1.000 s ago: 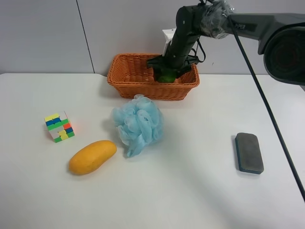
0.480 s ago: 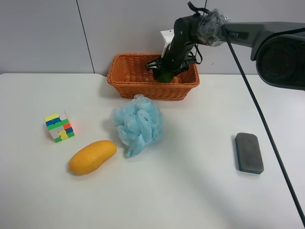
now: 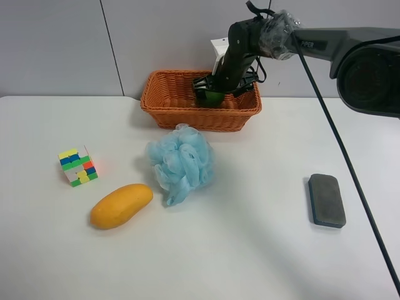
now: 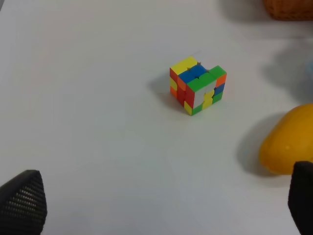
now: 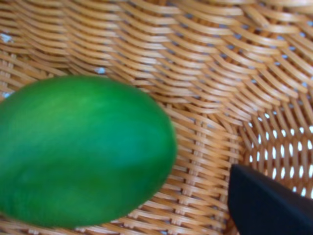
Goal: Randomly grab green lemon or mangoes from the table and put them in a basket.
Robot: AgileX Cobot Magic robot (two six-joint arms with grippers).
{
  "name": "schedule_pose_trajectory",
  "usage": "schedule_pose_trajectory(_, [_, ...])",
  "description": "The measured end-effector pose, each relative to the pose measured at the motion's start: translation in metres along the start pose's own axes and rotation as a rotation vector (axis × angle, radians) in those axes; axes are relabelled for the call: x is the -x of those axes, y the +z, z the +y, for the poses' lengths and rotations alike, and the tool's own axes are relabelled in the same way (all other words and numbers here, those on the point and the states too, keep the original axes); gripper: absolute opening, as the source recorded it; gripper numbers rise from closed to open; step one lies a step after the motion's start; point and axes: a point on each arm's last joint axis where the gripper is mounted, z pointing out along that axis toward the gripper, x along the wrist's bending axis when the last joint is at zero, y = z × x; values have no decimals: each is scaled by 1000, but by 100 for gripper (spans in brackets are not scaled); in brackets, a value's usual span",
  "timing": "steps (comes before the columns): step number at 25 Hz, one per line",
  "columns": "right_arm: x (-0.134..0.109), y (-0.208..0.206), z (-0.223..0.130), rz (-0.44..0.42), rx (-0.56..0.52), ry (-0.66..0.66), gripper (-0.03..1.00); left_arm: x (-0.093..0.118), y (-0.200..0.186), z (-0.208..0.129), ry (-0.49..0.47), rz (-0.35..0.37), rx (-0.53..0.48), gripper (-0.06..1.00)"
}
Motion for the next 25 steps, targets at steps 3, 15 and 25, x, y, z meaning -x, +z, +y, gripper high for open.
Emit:
schedule_pose_trajectory(3, [0,-17,5,0,-10,4,99,0,0,0,0,0,0,99])
schedule_pose_trajectory(15, [6,-177,23,-36,-127,7,99,0,0,0,0,0,0,99])
schedule_pose_trajectory(25, [0,-304,28,95,92,-29,99,0,0,0,0,0,0,99])
